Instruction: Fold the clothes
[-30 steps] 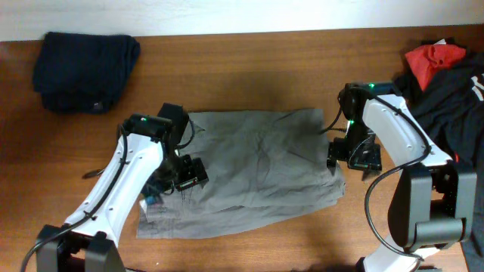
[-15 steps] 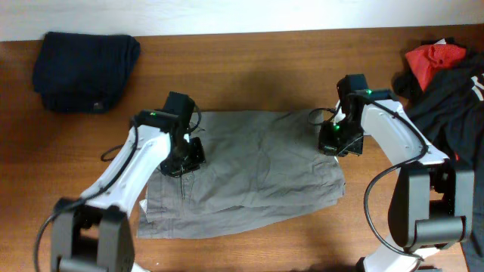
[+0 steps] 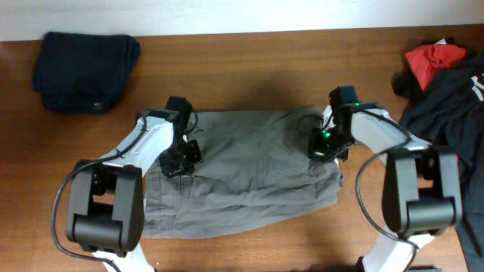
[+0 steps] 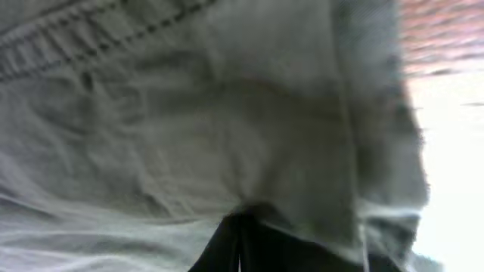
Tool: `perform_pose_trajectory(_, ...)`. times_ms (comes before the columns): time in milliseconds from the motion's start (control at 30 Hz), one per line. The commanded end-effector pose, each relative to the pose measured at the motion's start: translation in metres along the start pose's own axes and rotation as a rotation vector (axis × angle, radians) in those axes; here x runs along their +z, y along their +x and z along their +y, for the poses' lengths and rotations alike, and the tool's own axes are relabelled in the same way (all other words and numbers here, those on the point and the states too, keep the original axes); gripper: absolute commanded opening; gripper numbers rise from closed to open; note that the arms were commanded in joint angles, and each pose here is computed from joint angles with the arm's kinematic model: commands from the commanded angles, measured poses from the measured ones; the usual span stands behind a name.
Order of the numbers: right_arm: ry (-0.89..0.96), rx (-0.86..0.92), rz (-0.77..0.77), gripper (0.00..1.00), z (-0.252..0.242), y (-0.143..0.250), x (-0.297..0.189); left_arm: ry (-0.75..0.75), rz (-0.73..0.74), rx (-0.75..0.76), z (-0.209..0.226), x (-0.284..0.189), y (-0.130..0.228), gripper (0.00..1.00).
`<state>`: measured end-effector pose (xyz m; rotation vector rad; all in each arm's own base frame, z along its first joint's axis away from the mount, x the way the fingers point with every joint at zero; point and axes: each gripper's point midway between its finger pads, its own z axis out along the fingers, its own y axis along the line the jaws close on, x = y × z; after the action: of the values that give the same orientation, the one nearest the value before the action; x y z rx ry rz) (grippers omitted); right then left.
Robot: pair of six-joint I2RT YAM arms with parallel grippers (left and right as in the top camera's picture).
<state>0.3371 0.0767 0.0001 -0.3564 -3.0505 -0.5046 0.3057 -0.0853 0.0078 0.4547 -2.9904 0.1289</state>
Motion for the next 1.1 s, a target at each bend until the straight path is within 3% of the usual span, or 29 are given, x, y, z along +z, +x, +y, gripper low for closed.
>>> perform_pose_trajectory(0,0.012,-0.004,0.055,0.06,-0.007,0.006,0.029,0.032,0.0,0.035,-0.002,0.012,-0.011,0.02)
perform_pose_trajectory(167,-0.003,-0.025,-0.007,0.07,-0.005,-0.013,0.04,0.13,-0.089,0.063,-0.024,0.017,-0.038,0.02)
perform_pose_trajectory(300,-0.039,-0.064,-0.132,0.11,0.005,-0.044,0.038,0.184,-0.264,0.103,-0.041,0.007,-0.078,0.03)
perform_pose_trajectory(400,0.064,-0.005,-0.236,0.13,-0.011,-0.067,0.032,0.201,-0.389,0.111,-0.042,-0.004,-0.108,0.04)
perform_pose_trajectory(600,0.119,0.116,-0.398,0.14,-0.055,-0.122,-0.014,0.273,-0.68,0.033,-0.014,-0.053,-0.187,0.05)
perform_pose_trajectory(700,0.124,0.174,-0.417,0.13,-0.075,-0.137,-0.042,0.274,-0.744,0.018,0.009,-0.076,-0.209,0.08)
perform_pose_trajectory(867,0.143,0.126,-0.4,0.22,-0.069,-0.149,-0.092,0.314,-0.672,0.089,-0.008,-0.136,-0.208,0.16)
perform_pose_trajectory(967,0.147,0.131,-0.379,0.29,-0.058,-0.148,-0.123,0.322,-0.446,0.143,-0.034,-0.152,-0.154,0.31)
perform_pose_trajectory(1067,0.157,0.144,-0.328,0.3,-0.055,-0.135,-0.136,0.266,-0.233,0.131,-0.038,-0.133,-0.1,0.37)
